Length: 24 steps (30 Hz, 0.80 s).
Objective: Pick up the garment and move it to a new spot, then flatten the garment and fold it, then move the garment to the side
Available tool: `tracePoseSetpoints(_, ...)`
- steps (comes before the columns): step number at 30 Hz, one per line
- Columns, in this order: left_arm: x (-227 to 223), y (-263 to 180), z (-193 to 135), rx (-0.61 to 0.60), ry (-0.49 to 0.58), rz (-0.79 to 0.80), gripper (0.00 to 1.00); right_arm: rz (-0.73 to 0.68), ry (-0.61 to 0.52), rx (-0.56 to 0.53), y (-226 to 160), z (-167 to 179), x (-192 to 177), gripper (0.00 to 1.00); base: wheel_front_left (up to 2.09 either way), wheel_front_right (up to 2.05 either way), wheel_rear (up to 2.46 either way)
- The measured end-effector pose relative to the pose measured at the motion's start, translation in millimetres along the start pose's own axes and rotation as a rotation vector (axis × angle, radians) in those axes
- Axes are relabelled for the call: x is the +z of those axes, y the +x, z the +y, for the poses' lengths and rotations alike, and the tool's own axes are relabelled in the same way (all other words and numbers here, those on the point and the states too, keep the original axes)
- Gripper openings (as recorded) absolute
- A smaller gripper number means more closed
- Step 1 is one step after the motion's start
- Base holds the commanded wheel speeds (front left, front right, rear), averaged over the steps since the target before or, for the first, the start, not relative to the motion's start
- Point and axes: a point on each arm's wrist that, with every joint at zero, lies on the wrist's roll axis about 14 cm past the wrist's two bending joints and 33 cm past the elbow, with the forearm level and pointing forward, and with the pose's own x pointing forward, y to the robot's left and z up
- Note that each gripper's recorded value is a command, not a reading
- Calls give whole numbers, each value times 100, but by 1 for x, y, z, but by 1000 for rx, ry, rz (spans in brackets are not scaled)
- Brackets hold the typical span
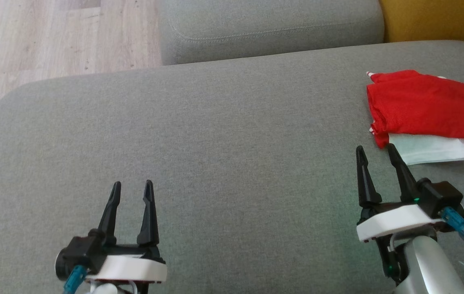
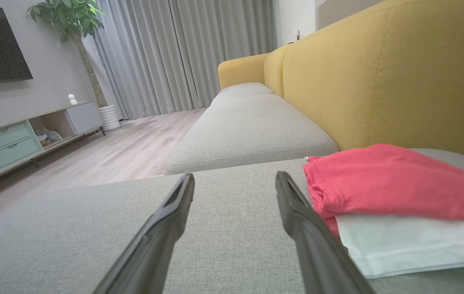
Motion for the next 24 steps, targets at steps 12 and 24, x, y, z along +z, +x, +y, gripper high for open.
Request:
tracePoseSetpoints(12, 1, 0, 2, 10, -43, -5, 100, -5, -1, 13, 1, 4, 2, 100, 0, 0, 0)
tracePoseSetpoints(24, 0, 2, 9, 38, -69, -4, 0, 4, -2, 17, 0, 5, -2, 0, 0, 0, 0)
